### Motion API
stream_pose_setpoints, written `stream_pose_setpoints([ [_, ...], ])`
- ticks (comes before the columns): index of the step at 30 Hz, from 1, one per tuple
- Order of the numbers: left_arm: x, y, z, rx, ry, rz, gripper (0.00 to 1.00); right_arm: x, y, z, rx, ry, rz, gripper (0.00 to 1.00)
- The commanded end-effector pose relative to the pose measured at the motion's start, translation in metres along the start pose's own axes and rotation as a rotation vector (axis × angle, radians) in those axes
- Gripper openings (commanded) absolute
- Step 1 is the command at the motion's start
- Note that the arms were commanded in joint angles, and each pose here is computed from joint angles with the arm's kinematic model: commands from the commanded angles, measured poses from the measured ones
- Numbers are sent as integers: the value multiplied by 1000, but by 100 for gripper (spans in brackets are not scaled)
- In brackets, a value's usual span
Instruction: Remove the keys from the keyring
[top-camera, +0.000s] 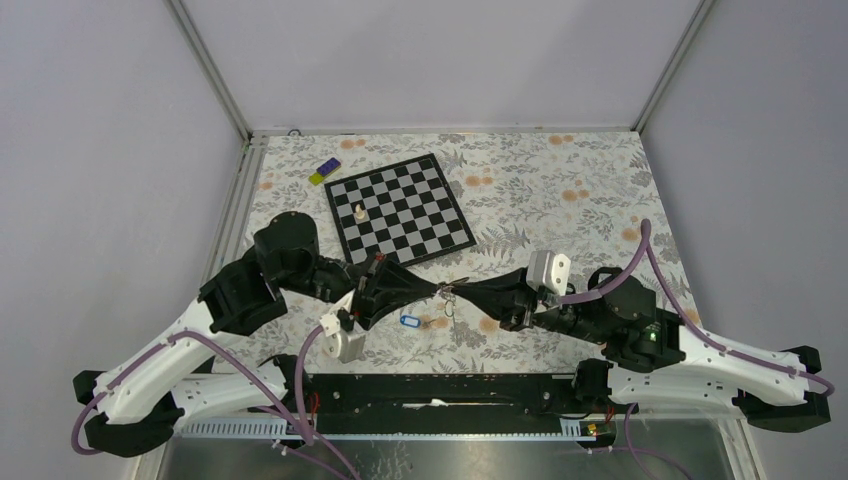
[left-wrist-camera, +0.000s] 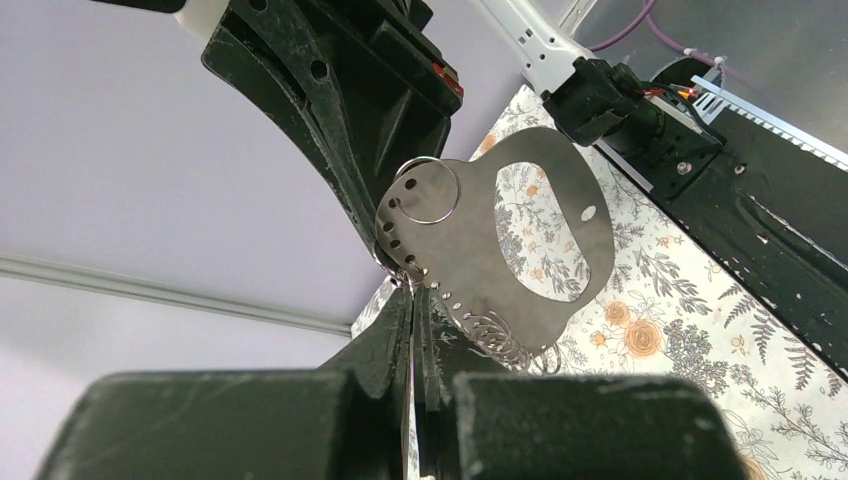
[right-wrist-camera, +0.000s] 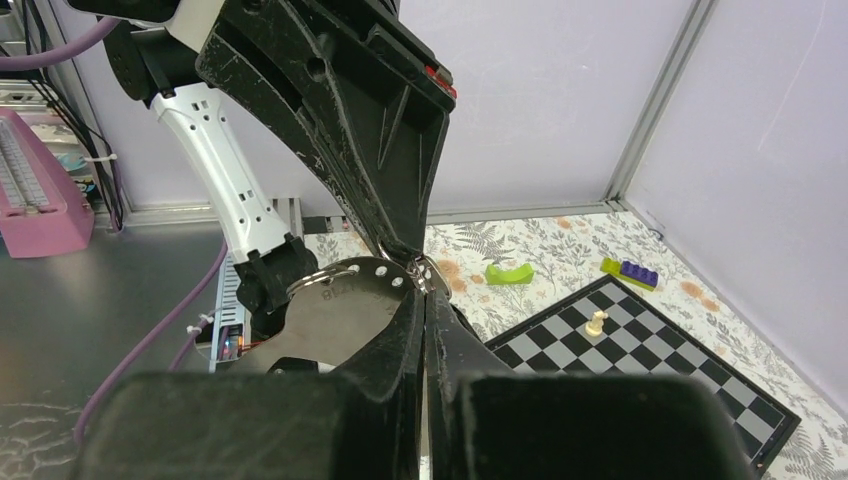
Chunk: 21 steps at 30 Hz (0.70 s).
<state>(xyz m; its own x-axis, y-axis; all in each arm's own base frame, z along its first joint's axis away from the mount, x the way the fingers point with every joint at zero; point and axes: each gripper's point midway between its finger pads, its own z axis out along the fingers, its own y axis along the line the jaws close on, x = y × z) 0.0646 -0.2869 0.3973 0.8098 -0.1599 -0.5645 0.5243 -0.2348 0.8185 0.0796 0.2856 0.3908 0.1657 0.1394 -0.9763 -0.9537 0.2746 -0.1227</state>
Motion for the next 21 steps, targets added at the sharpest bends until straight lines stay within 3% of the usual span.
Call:
stream_pose_setpoints([
  [1, -10, 9, -4, -35, -22, 40, 0, -40, -9, -5, 30, -91, -32, 0],
  [11, -9, 8, -4, -53, -23, 33, 0, -49, -9, -2, 31, -128, -34, 0],
  [21, -7, 13, -2, -140, -57, -12, 16, -66, -8, -2, 13, -158, -59, 0],
])
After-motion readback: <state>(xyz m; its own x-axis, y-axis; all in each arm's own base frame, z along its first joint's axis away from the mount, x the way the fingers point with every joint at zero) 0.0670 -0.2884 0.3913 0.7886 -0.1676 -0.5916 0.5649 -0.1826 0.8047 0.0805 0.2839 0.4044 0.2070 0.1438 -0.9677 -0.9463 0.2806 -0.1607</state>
